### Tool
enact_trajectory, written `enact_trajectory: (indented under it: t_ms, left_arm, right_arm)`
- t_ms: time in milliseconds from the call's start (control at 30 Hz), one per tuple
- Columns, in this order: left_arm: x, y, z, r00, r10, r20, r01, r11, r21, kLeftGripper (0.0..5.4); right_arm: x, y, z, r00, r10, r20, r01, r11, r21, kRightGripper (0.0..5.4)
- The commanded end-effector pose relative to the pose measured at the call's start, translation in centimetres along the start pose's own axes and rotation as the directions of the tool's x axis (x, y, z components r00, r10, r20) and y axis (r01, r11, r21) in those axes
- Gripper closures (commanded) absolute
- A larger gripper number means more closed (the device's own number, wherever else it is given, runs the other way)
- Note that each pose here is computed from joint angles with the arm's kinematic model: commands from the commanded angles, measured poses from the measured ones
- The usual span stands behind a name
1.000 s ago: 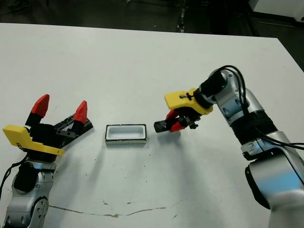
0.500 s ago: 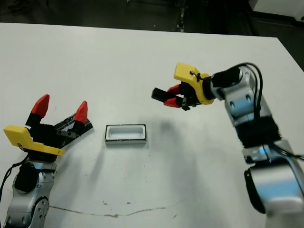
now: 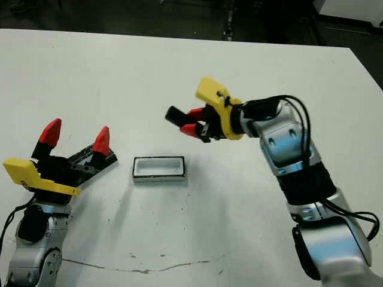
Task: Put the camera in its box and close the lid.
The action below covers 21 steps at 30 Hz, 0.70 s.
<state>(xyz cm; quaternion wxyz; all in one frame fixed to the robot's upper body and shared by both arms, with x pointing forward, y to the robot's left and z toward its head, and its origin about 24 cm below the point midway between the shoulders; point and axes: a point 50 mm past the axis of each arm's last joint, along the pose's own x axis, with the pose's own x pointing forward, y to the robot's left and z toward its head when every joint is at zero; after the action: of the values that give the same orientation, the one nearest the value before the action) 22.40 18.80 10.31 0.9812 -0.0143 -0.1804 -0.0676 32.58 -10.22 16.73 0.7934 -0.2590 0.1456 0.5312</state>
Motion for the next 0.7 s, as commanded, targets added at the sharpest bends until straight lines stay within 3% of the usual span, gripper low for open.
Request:
enact_trajectory:
  t_ms: [33,433,700]
  left_arm:
    - [-0.3,0.4,-0.2,1.000,0.009,-0.011,-0.009,1.000,0.005,0.00]
    - [-0.2,0.6,-0.1,1.000,0.011,-0.005,-0.011,1.000,-0.008,0.00]
    - [-0.3,0.7,-0.1,1.000,0.015,-0.004,-0.015,1.000,-0.001,0.00]
  right_arm:
    - [0.5,0.3,0.4,1.000,0.017,0.006,-0.017,1.000,-0.009,3.74]
    - [2.0,1.3,1.6,0.992,0.124,0.024,-0.123,0.992,-0.031,3.74]
    - [2.5,1.4,2.5,0.971,0.237,-0.027,-0.237,0.971,0.017,3.74]
